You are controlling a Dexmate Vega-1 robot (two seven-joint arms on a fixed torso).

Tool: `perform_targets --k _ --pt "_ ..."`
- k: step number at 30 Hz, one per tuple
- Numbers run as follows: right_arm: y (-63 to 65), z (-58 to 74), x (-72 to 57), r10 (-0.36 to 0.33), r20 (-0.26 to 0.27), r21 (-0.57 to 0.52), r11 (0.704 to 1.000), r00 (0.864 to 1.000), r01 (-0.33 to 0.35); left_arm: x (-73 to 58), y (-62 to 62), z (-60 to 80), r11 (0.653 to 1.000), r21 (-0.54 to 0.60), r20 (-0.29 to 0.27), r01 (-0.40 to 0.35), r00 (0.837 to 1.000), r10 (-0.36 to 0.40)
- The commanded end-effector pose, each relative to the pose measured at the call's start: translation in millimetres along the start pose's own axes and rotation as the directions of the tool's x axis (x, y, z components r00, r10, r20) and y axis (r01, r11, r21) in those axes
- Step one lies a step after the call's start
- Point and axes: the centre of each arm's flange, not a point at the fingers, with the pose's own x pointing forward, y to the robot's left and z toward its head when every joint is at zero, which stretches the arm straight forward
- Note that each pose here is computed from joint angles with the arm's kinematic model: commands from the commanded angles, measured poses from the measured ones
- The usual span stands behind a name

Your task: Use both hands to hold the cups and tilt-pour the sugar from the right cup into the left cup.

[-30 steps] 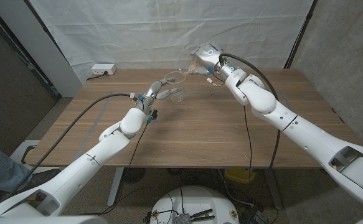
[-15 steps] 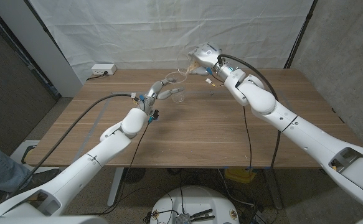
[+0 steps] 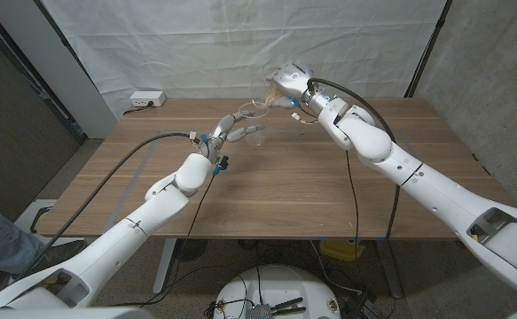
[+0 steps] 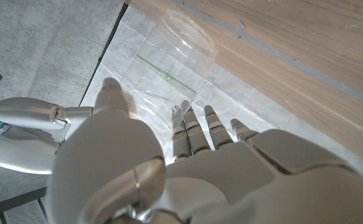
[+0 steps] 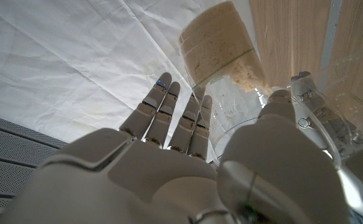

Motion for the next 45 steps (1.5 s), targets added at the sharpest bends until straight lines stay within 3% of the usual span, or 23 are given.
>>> perform_targets --k 1,27,36,45 --pt "2.4 -2.9 -2.8 0.014 0.002 -0.020 1.000 1.000 -0.014 -2.9 0.5 -0.3 1.000 0.001 -0.005 -0.001 1.000 0.001" --pt "-2.4 -1.5 -10.8 -0.025 0.041 -0.087 0.996 0.999 0.029 -5.3 0.0 0.1 1.000 0.003 -0.005 0.005 1.000 -0.005" --pt "-4.1 0.2 -15.1 -0.077 0.051 -0.166 0.982 0.996 0.085 -4.9 0.1 1.4 1.000 0.007 -0.002 0.009 1.000 -0.009" --pt "-6.4 1.9 -13.2 -0.059 0.064 -0.161 0.985 0.996 0.068 -6.1 -0.1 1.4 1.000 0.005 -0.002 0.008 1.000 -0.008"
